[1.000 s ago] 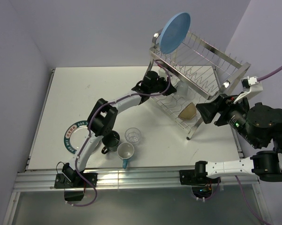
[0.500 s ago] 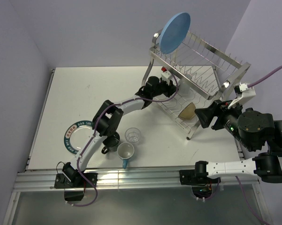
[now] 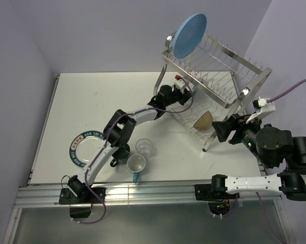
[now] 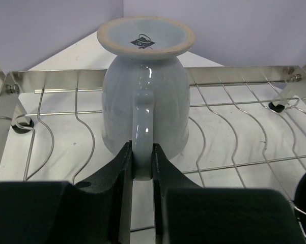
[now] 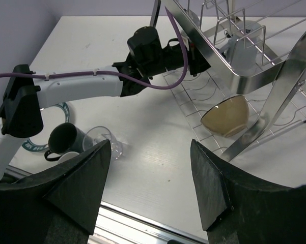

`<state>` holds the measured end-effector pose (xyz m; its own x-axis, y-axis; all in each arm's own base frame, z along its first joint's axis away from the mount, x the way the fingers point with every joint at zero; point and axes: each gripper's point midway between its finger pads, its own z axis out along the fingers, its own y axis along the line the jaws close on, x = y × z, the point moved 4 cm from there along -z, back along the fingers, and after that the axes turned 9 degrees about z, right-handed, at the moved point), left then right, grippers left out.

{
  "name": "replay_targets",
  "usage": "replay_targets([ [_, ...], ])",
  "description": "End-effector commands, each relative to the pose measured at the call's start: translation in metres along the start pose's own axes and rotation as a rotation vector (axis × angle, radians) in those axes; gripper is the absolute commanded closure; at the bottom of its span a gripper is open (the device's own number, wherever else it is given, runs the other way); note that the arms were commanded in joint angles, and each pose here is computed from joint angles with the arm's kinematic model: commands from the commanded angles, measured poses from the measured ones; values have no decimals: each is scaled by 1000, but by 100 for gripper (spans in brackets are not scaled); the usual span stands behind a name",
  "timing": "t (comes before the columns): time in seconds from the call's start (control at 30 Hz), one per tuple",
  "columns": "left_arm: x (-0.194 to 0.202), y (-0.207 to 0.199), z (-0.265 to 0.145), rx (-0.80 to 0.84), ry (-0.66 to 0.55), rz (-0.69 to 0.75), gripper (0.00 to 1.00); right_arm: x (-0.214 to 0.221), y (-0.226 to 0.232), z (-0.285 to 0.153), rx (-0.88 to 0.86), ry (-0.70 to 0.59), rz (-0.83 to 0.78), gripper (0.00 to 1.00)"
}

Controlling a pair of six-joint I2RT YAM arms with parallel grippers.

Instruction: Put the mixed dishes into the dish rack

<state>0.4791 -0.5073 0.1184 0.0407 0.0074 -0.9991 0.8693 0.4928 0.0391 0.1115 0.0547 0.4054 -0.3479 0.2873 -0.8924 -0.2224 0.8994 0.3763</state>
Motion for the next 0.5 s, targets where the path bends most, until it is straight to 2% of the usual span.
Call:
replay_targets([
  [0.0,-35,14,9,-33,-149,84,100,-7,-4,-1,-8,-58,64,29],
  [0.27,-33,19,14,-58,-196,110,98,3,-10,2,-7,-69,46,30],
  [0.3,-34,20,14,-62,-199,109,92,2,-9,2,-12,-74,50,29],
  [0.33,-34,20,14,-66,-205,109,74,1,-9,2,-13,-76,48,29],
  [0.4,-35,22,14,-69,-205,107,67,-3,-11,0,-16,-84,53,29],
  [0.43,-35,22,14,-73,-203,102,51,-5,-11,-1,-17,-85,45,30],
  [0.47,-34,23,15,-75,-200,99,40,-7,-11,-1,-13,-91,45,29],
])
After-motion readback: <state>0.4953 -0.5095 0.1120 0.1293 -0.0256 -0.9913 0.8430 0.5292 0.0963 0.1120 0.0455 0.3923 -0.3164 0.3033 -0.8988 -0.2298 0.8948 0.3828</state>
